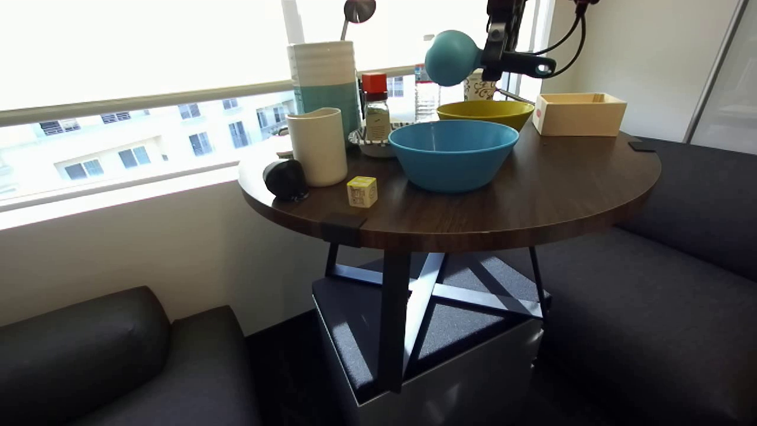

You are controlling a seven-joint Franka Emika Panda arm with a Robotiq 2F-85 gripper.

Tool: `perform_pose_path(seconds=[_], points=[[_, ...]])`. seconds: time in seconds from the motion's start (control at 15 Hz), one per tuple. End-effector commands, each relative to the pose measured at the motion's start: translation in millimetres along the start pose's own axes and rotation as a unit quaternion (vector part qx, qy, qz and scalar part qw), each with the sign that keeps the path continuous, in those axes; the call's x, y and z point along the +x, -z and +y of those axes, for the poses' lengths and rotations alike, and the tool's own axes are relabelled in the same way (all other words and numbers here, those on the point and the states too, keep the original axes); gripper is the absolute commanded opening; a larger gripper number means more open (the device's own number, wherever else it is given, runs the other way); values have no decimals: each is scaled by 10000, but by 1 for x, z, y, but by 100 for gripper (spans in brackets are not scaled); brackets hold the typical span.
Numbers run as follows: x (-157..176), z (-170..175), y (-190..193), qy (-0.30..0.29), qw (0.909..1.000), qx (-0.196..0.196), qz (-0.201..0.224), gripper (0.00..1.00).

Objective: Put some of the contents of the yellow bowl onto the blue ladle on the table and then pour the contents of the blue ladle into the blue bowl

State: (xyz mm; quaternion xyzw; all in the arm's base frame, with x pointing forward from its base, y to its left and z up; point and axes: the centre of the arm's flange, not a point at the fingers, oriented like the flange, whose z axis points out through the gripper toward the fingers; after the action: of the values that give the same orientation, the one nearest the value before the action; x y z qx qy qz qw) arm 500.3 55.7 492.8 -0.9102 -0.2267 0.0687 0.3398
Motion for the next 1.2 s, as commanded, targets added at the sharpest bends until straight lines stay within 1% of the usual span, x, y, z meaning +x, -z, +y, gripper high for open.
perform_pose_path(seconds=[0.0,0.53,0.93,1.13], points=[[5,6,8,-113,9990,438,33,6],[2,15,12,-313,9936,1048,289,6],[-8,22,17,-445,9864,1519,435,6],[-11,25,18,-508,9813,1797,468,6]])
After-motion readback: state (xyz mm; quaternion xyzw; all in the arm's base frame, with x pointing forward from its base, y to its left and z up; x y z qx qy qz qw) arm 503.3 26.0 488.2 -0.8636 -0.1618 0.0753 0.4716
